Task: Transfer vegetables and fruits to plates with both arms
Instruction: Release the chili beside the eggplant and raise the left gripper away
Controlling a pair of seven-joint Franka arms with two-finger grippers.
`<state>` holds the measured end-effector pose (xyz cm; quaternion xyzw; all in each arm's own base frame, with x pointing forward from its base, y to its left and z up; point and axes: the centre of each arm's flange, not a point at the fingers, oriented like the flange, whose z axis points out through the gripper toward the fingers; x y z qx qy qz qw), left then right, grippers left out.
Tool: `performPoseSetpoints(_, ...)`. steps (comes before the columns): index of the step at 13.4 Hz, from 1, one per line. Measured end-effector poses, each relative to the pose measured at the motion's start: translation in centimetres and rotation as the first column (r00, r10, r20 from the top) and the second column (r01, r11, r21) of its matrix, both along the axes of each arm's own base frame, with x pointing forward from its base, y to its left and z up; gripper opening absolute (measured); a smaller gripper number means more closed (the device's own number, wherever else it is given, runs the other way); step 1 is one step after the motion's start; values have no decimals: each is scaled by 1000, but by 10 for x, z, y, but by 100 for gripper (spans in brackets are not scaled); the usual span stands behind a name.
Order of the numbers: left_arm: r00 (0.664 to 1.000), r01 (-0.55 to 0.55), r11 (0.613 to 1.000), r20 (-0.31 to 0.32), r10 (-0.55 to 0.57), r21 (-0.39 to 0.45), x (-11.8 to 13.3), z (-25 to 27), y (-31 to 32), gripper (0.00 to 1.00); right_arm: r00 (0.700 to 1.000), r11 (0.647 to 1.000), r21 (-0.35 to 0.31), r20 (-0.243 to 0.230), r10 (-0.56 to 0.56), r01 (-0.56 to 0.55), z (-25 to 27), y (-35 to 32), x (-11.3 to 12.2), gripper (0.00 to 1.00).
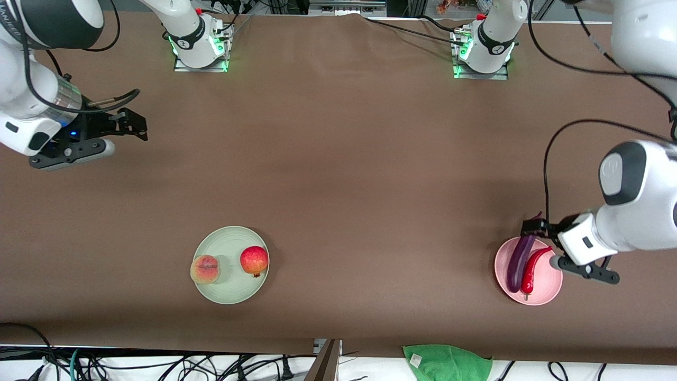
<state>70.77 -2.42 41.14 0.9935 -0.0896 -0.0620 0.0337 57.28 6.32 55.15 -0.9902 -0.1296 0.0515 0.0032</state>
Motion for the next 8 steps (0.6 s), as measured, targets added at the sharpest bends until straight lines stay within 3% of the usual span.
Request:
performPoseSetpoints(5,993,-120,988,24,119,99,-60,90,16,100,1000,1000,0,-4,-5,5,-2,-1,1,100)
performPoseSetpoints(8,988,-153,979,34,150,138,-96,150,22,100,999,1000,-6,-30,-18,18,-7,3,-2,100)
